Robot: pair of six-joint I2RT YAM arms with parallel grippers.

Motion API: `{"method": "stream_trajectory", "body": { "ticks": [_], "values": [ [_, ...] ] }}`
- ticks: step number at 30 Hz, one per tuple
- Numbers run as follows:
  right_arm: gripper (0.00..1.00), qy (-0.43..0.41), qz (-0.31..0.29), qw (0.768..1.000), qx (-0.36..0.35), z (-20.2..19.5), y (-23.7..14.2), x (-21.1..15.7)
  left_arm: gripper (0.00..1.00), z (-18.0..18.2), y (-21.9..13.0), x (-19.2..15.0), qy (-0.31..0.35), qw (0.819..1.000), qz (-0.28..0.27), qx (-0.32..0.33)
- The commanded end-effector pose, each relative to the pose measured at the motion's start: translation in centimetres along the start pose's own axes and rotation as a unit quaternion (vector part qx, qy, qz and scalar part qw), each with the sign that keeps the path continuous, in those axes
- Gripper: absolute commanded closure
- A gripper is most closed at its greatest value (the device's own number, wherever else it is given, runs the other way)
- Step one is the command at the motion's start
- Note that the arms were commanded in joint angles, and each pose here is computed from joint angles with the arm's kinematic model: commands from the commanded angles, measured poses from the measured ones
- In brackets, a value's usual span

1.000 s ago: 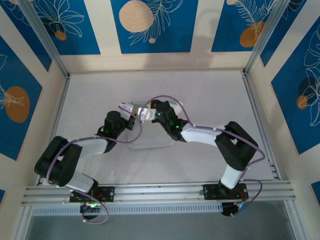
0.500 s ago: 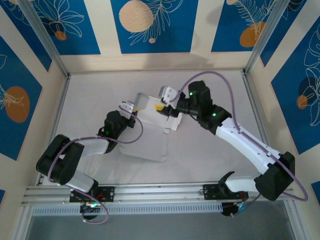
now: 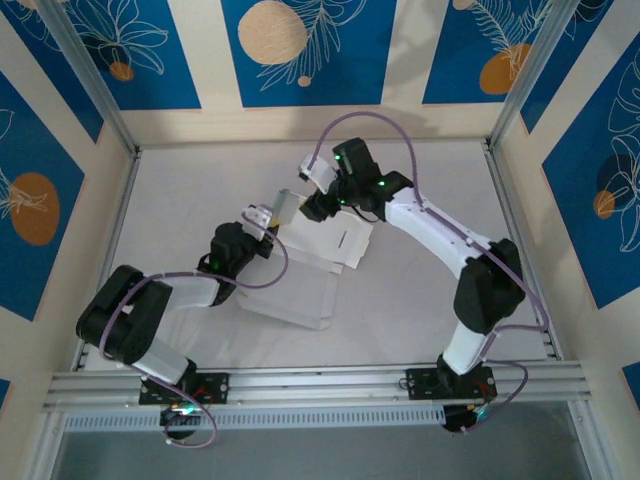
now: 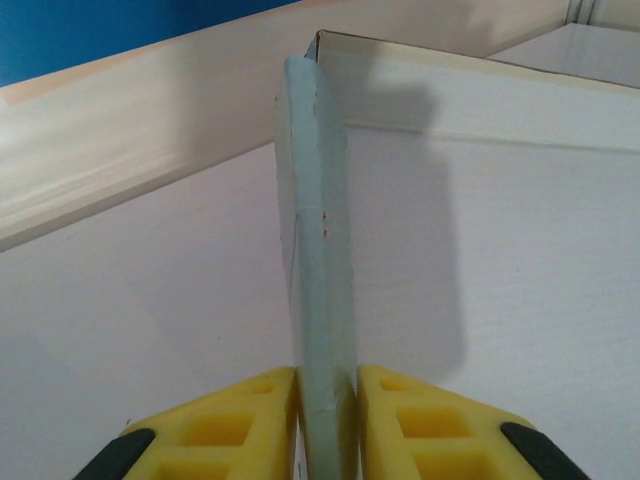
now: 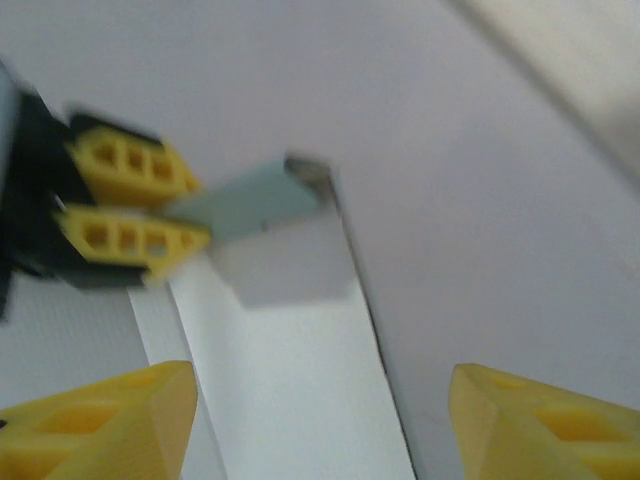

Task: Fold the paper box

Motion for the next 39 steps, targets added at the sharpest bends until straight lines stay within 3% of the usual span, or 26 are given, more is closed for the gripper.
{"method": "stream_trajectory", "body": {
  "ticks": [1, 8, 14, 22, 27, 39],
  "values": [
    [0.32, -0.060, 0.041, 0.997, -0.009, 0.0, 0.1, -0.3, 0.78, -0.8, -0.2, 0.6, 0.022, 0.999, -0.017, -0.025],
    [0.44, -0.161, 0.095, 0.977, -0.097, 0.3, 3.6, -0.6, 0.79, -1.0, -0.3, 0.3, 0.019, 0.999, -0.029, -0.035],
    [0.57, -0.180, 0.087, 0.973, -0.118, 0.1, 4.1, -0.1, 0.81, -1.3, -0.6, 0.1, 0.013, 0.998, -0.038, -0.042],
    [0.55, -0.170, 0.112, 0.975, -0.095, -0.2, 5.0, -1.2, 0.82, -1.4, -1.1, 0.4, 0.015, 0.998, -0.043, -0.040],
    [0.66, -0.156, 0.118, 0.977, -0.081, 0.3, 4.3, -1.8, 0.83, -1.3, -1.0, 0.5, 0.018, 0.998, -0.043, -0.034],
    [0.62, -0.139, 0.139, 0.979, -0.051, 1.7, 2.9, -3.3, 0.86, -1.2, -0.9, 0.7, 0.019, 0.998, -0.046, -0.027]
  ]
}}
Point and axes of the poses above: each hand's point on the last joint's axis, 136 mm out from that joint toward the fingers, its own y axis out along the fingers, its own z axis along the line the jaws close on, x = y × z, the point moved 9 cm from there along -y, back along the fingers, and after that the axes turned 14 degrees about -y, right-handed, at the moved point
